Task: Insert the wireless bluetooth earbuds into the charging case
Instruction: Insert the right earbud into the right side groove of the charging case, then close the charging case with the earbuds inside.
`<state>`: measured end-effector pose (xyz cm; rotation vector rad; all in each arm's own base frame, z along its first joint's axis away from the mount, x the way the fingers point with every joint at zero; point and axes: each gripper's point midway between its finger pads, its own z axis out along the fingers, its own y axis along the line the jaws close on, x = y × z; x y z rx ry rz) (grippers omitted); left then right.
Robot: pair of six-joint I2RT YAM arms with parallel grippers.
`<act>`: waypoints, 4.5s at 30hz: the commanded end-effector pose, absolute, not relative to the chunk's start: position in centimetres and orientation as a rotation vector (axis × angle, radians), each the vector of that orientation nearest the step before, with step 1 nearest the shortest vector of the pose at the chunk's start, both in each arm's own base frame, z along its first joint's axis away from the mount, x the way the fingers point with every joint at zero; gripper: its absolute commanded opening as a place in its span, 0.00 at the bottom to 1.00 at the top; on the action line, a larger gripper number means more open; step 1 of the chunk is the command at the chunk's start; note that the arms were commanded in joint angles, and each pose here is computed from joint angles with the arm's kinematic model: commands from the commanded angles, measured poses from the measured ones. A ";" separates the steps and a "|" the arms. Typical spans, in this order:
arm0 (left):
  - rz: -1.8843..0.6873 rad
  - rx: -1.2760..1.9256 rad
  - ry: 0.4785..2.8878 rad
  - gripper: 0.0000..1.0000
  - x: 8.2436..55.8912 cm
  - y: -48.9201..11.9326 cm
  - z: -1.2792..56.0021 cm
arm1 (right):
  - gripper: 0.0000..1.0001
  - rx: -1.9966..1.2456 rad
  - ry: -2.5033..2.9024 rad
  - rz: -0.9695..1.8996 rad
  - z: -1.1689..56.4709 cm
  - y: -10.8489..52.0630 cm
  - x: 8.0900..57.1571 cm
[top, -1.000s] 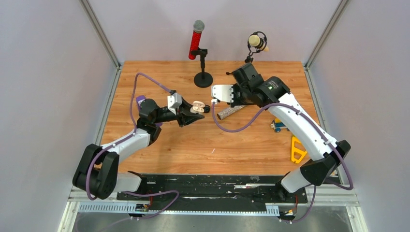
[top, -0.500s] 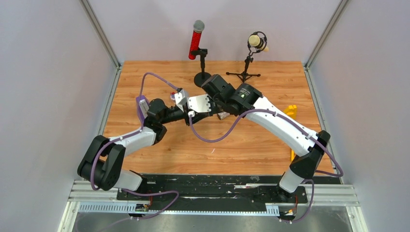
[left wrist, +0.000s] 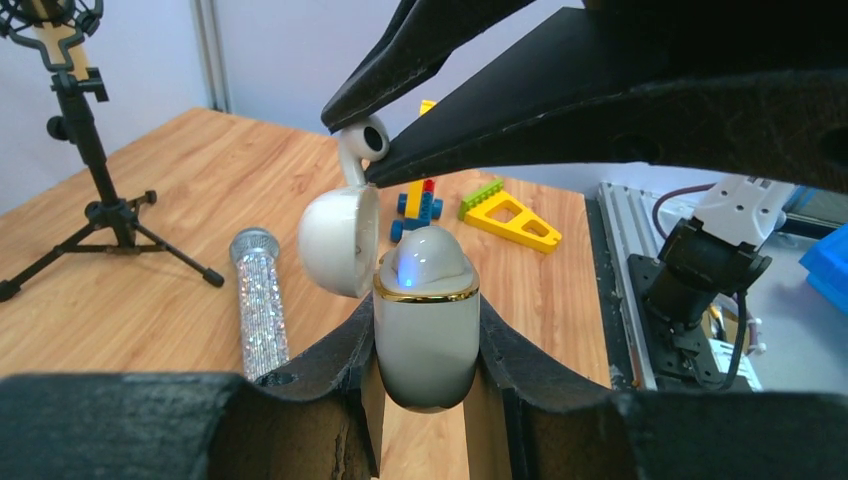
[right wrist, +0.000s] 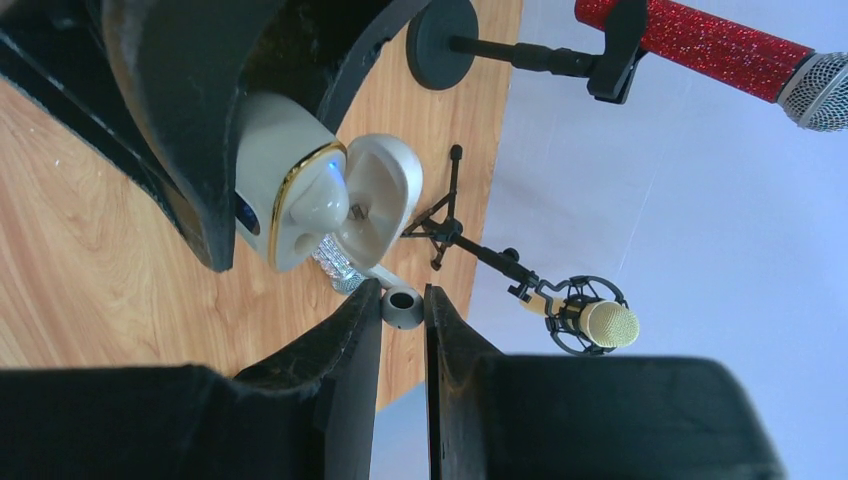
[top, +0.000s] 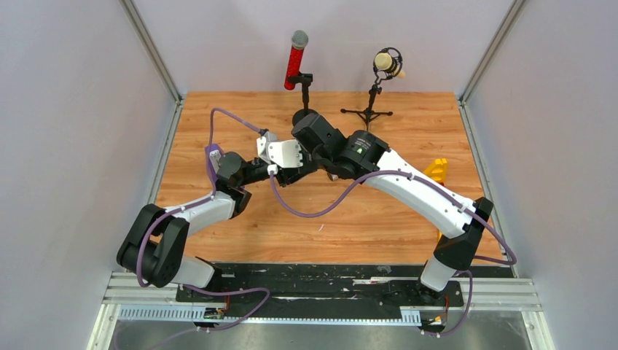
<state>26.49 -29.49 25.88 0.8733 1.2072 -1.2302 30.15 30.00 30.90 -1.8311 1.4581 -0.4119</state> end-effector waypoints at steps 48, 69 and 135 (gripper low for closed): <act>-1.279 0.807 1.156 0.04 26.5 -28.4 29.1 | 0.07 -1.796 1.313 -0.401 33.8 31.5 27.1; -1.311 0.857 1.077 0.04 24.7 -28.2 30.6 | 0.07 -1.816 1.310 -0.448 32.7 32.1 27.7; -1.287 0.758 1.107 0.03 26.3 -26.8 31.4 | 0.61 -1.757 1.180 -0.329 38.0 34.2 24.4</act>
